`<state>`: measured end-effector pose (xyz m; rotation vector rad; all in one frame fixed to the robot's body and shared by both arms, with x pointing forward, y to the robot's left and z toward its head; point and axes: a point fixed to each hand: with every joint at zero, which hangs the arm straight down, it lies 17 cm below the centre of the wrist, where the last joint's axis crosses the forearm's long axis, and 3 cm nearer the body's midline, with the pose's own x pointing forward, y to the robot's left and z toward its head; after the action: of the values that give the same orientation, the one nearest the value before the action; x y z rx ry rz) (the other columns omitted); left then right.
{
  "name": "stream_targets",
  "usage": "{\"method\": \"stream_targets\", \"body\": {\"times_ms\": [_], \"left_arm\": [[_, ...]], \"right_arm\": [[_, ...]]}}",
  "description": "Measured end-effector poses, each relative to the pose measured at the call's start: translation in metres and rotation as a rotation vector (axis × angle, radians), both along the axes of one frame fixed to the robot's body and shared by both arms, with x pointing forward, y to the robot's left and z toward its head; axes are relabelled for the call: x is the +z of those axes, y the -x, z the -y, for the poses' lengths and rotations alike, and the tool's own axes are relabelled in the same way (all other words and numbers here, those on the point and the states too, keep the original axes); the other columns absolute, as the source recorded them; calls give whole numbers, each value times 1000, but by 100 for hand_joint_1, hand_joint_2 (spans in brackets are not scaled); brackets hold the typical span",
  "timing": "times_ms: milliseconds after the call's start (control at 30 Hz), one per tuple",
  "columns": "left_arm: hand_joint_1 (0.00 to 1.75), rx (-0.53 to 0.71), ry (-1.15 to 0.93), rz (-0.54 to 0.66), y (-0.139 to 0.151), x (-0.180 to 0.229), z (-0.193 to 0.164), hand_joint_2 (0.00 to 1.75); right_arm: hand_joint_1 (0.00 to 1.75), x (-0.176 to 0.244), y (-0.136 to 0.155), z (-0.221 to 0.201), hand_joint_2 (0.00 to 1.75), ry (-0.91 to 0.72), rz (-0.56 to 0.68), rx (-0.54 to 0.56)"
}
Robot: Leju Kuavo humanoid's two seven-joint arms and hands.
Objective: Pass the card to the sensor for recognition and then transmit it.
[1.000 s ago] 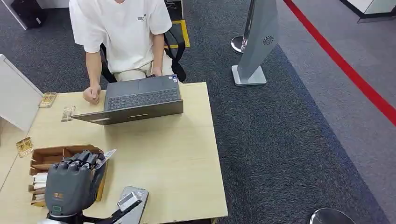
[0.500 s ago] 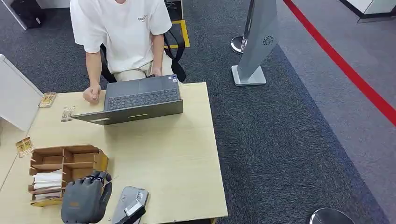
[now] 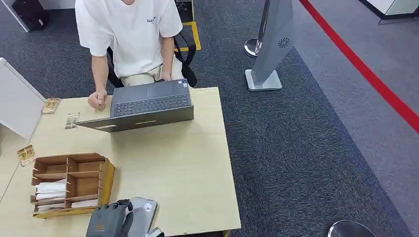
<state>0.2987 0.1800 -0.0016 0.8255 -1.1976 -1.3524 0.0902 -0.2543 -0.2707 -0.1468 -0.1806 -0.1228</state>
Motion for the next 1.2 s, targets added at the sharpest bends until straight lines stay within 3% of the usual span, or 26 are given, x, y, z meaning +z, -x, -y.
{"method": "stream_targets", "body": {"times_ms": [200, 333, 500, 933, 1033, 1200], "left_arm": [[175, -10, 25, -45, 6, -14, 14, 175], [175, -1, 17, 32, -4, 0, 14, 175], [175, -45, -25, 245, -44, 70, 7, 175], [175, 106, -97, 758, -148, 300, -55, 175], [175, 171, -149, 835, -175, 346, -81, 175], [175, 263, -223, 843, -212, 372, -116, 175]], "right_arm": [[0, 3, -13, 1, 175, -6, 14, 13], [0, 4, -17, 2, 175, -6, 18, -18], [0, 6, -15, 2, 175, -10, 11, -31], [0, 6, 0, -11, 175, 6, 15, 304], [0, 5, 4, -12, 175, 13, 13, 370], [0, 2, 14, -13, 175, 9, 5, 395]]}}
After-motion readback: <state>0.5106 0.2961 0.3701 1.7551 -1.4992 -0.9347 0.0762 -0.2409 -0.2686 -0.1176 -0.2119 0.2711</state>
